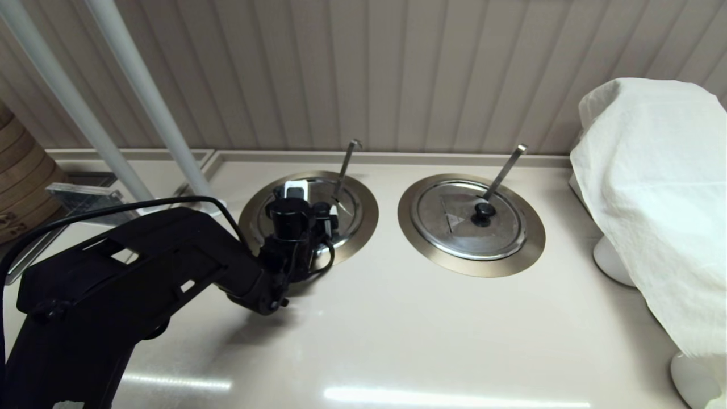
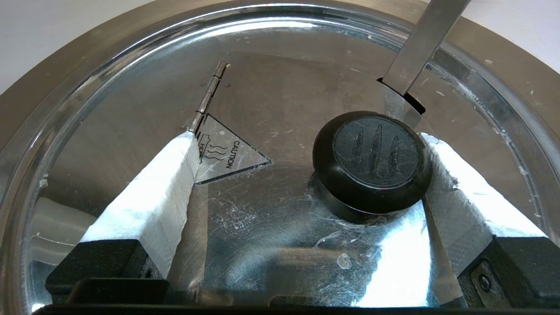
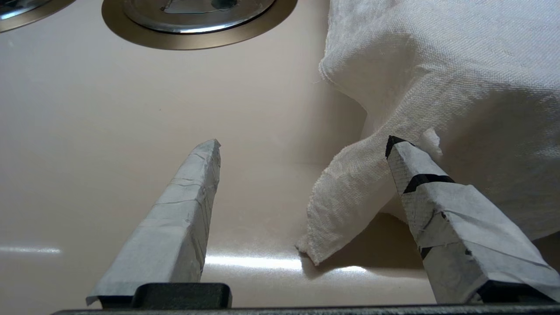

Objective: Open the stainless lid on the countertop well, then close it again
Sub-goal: Open the lid

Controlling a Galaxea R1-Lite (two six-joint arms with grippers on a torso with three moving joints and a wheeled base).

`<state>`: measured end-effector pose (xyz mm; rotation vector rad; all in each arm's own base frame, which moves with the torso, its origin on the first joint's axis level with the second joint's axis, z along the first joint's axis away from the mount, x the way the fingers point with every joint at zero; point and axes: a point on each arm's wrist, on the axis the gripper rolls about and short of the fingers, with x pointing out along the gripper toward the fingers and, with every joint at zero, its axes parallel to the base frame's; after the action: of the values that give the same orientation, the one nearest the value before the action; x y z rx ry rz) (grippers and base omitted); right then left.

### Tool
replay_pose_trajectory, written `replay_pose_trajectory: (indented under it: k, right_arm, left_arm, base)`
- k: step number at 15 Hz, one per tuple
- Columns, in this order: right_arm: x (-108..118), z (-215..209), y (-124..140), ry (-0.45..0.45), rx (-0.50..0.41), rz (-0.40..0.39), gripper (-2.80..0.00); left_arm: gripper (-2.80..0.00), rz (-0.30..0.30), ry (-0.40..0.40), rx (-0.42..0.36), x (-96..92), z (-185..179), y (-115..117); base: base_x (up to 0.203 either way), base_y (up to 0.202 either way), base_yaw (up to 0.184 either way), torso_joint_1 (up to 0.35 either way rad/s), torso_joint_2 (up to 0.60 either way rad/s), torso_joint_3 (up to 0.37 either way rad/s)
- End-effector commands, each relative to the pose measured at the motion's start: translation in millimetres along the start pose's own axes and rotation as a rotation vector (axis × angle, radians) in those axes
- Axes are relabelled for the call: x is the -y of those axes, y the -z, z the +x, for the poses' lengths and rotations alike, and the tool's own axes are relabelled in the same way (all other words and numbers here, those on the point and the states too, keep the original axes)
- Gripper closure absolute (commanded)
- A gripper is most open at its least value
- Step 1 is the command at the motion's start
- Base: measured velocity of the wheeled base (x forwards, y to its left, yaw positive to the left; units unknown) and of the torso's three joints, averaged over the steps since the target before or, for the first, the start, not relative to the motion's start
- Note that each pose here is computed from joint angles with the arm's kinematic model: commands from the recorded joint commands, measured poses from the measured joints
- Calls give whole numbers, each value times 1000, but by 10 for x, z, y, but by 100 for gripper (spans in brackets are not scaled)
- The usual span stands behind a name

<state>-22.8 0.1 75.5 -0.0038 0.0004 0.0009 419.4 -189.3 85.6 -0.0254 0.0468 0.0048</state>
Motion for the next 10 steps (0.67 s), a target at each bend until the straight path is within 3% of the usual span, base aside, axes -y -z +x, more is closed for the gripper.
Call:
replay_pose_trajectory:
  k: [1,10]
  right_arm:
    - [0,1,0,1,-1,-1,-280]
    - [0,0,0,0,0,-1,-280]
  left_arm:
    - [-280,2,-4,-4,-7,-7,16]
    - [-280,-22,-14,47,-55,-2,-82]
  base:
    - [0,0,0,0,0,0]
    - [0,0,0,0,0,0]
